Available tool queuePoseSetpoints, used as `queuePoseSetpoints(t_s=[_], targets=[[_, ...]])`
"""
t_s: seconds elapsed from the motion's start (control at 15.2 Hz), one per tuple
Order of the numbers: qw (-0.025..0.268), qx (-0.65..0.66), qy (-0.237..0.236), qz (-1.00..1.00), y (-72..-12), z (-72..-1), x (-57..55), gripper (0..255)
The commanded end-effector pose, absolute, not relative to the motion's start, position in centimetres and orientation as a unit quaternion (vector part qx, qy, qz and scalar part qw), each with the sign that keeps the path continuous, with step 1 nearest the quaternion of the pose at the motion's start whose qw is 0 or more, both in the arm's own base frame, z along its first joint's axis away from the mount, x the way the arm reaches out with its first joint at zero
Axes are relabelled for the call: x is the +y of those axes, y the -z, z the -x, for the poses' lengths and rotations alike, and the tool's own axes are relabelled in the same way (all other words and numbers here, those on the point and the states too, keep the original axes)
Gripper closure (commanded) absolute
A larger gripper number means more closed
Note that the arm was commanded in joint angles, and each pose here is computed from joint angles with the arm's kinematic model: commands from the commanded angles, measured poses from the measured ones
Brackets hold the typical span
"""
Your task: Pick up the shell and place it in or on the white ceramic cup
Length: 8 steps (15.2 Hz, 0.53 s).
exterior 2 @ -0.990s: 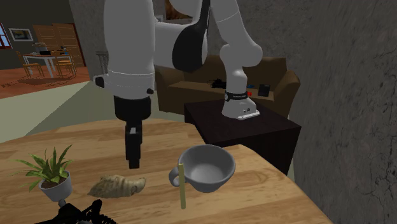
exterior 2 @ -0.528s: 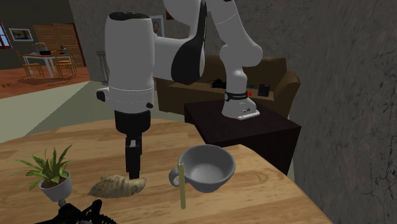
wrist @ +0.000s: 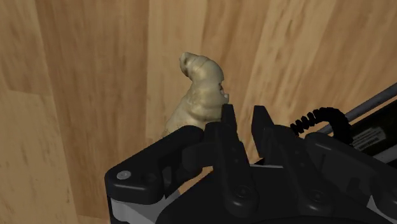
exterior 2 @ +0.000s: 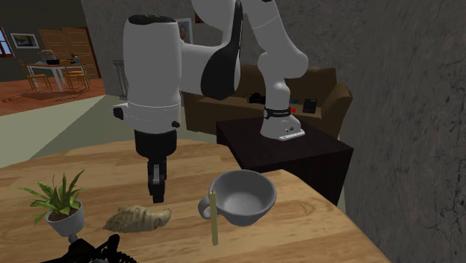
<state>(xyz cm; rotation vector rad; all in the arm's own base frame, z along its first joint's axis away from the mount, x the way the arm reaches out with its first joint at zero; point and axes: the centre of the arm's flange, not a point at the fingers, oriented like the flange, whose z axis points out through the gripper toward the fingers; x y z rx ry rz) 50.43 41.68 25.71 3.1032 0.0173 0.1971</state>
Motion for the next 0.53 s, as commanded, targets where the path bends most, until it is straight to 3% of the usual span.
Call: queuePoseSetpoints(t_s=[0.0,0.4,0.46], targets=[[0.016,0.006,-0.063,-0.998,-25.71,-50.43,41.68,255],[0.016,0.006,-0.063,-0.998,-25.71,-50.43,41.68,255],[0.016,0.006,-0.063,-0.998,-25.71,-50.43,41.68,0]])
